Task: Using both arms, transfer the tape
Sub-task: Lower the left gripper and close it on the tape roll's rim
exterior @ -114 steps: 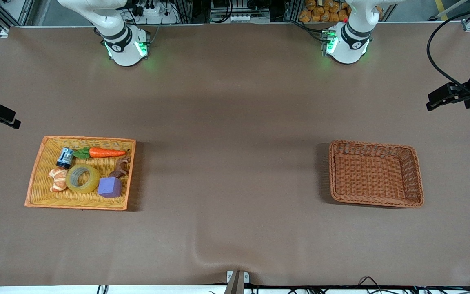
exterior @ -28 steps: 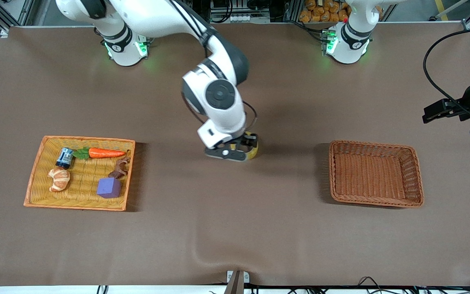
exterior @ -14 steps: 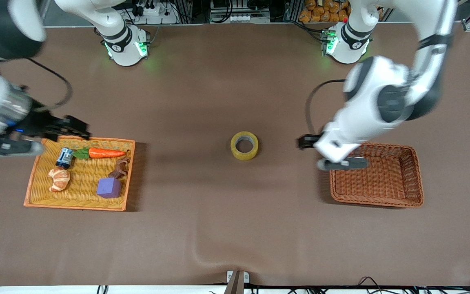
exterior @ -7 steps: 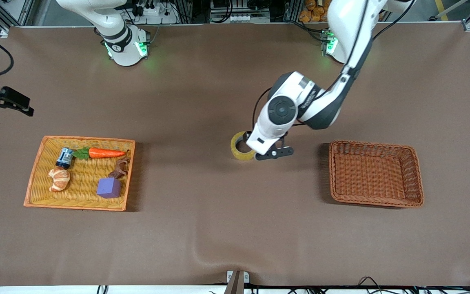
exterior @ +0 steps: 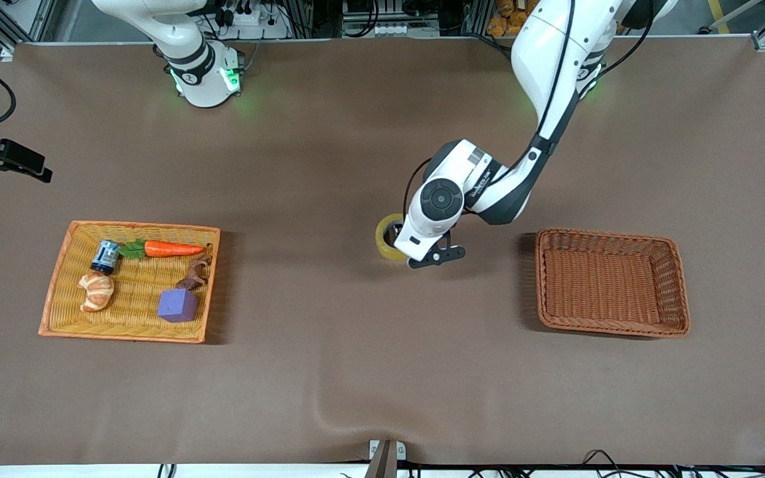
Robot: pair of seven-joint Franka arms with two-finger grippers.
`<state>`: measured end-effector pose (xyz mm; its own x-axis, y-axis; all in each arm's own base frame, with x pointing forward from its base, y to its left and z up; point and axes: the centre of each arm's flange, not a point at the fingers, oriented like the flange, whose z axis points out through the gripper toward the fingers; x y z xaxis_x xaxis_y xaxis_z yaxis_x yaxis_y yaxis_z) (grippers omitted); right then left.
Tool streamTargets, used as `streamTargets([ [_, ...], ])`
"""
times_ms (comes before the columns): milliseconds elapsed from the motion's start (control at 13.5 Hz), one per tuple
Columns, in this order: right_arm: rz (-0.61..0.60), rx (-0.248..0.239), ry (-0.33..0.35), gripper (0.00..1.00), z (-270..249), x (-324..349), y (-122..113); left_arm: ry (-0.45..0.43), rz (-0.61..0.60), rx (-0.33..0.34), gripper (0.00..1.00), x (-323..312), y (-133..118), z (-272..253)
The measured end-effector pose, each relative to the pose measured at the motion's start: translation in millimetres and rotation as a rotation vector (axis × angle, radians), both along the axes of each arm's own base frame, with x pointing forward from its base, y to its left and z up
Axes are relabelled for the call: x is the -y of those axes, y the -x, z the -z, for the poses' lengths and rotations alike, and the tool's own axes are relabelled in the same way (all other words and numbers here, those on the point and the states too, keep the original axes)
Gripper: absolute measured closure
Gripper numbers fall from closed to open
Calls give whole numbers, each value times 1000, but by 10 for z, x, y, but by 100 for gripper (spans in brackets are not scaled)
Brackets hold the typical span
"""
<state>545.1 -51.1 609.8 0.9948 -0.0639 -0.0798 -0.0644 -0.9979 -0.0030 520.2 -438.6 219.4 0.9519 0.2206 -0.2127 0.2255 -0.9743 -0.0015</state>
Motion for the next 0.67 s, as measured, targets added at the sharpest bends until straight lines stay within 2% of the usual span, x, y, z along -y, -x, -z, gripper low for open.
streamTargets([
  [222, 2, 0, 0, 0, 2, -1, 0, -7, 5, -12, 7, 35, 51, 159],
  [296, 4, -1, 0, 0, 3, -3, -1, -9, 6, -15, 15, 41, 63, 186],
  [665, 11, -12, 1, 0, 53, -6, -14, -8, -2, -7, 74, 17, 14, 208],
])
